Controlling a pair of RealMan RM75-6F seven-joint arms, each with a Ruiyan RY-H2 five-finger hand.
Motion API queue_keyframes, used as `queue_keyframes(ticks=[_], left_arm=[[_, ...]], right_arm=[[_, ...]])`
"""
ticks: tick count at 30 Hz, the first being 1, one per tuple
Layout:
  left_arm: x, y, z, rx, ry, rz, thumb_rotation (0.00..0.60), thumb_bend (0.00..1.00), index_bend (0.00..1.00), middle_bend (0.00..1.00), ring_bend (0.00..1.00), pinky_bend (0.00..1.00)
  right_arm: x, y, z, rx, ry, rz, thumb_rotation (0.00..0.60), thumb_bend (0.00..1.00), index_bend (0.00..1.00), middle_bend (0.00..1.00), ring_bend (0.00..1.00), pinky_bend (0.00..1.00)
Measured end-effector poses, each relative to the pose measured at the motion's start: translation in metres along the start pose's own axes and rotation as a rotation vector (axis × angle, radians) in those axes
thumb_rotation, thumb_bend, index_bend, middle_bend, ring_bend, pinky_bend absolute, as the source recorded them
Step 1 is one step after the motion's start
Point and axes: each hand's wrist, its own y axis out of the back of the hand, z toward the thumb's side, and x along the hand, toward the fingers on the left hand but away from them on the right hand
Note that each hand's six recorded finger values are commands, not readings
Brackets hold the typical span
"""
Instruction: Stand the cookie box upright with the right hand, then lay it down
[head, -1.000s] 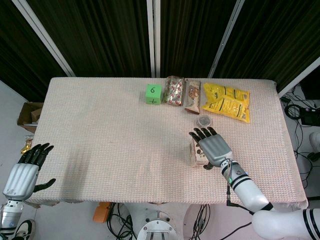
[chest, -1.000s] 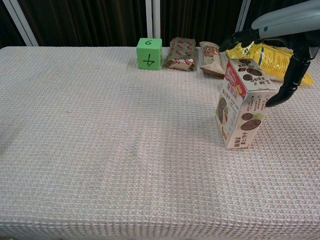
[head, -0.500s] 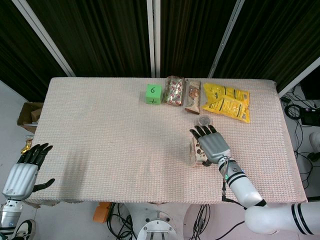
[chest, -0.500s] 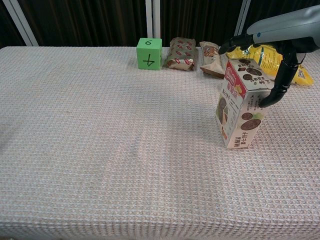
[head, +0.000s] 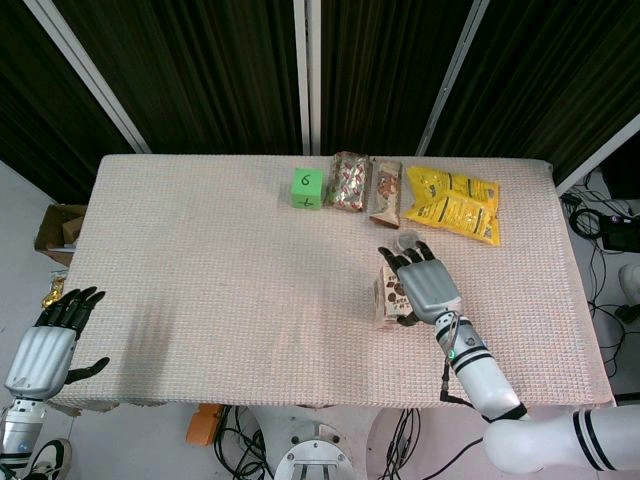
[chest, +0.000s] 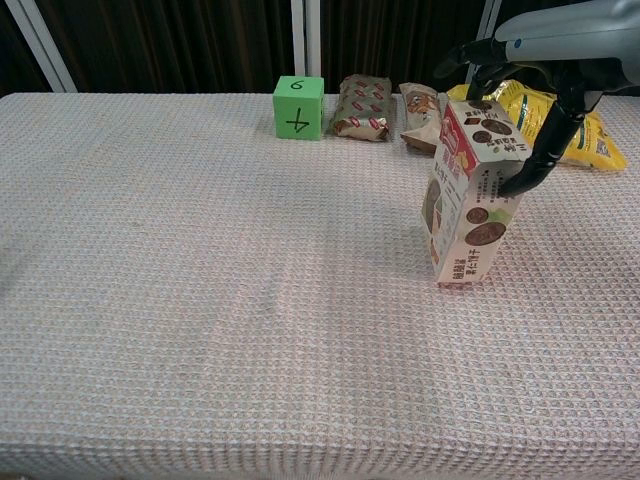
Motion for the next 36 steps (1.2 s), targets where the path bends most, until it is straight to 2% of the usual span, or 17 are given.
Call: queue_keyframes(ticks=[3, 7, 11, 15, 21, 26, 29, 32, 35, 36], left_arm=[[0.000, -0.002, 0.001, -0.003, -0.004, -0.004, 0.600, 0.02, 0.12, 0.10, 0.08, 0.19], [0.000, -0.005, 0.001, -0.004, -0.005, -0.017, 0.600, 0.02, 0.12, 0.10, 0.08, 0.19], [0.002, -0.007, 0.003, 0.001, -0.017, -0.024, 0.600, 0.02, 0.12, 0.10, 0.08, 0.19], [0.004, -0.006, 0.008, 0.006, -0.032, -0.019, 0.600, 0.02, 0.12, 0.10, 0.08, 0.19], [0.007, -0.006, 0.013, 0.011, -0.042, -0.014, 0.600, 0.02, 0.12, 0.10, 0.08, 0.19], [0.008, -0.004, 0.013, 0.018, -0.042, -0.009, 0.600, 0.02, 0.12, 0.10, 0.08, 0.19], [0.009, -0.004, 0.014, 0.015, -0.043, -0.009, 0.600, 0.02, 0.12, 0.10, 0.08, 0.19], [0.009, -0.006, 0.014, 0.014, -0.045, -0.014, 0.600, 0.02, 0.12, 0.10, 0.08, 0.19], [0.009, -0.008, 0.013, 0.013, -0.044, -0.017, 0.600, 0.02, 0.12, 0.10, 0.08, 0.19], [0.009, -0.008, 0.013, 0.013, -0.044, -0.017, 0.600, 0.02, 0.12, 0.10, 0.08, 0.19]], right_arm=[[0.002, 0.007, 0.005, -0.087, 0.056, -0.059, 0.600, 0.17, 0.00, 0.61, 0.14, 0.00], [0.004, 0.014, -0.001, -0.262, 0.134, -0.152, 0.600, 0.18, 0.00, 0.62, 0.14, 0.00], [0.001, 0.009, -0.028, -0.492, 0.198, -0.226, 0.600, 0.18, 0.00, 0.61, 0.14, 0.00], [-0.008, -0.011, -0.069, -0.639, 0.230, -0.243, 0.600, 0.19, 0.00, 0.60, 0.14, 0.00], [-0.015, -0.058, -0.129, -0.657, 0.218, -0.173, 0.600, 0.20, 0.00, 0.58, 0.13, 0.00], [-0.005, -0.098, -0.147, -0.624, 0.203, -0.065, 0.600, 0.18, 0.00, 0.54, 0.11, 0.00], [-0.001, -0.103, -0.152, -0.604, 0.195, -0.052, 0.600, 0.17, 0.00, 0.50, 0.08, 0.00], [0.004, -0.105, -0.155, -0.563, 0.191, -0.039, 0.600, 0.09, 0.00, 0.35, 0.01, 0.00], [0.008, -0.105, -0.160, -0.515, 0.188, -0.034, 0.600, 0.00, 0.00, 0.04, 0.00, 0.00], [0.009, -0.104, -0.161, -0.505, 0.187, -0.041, 0.600, 0.00, 0.00, 0.00, 0.00, 0.00]])
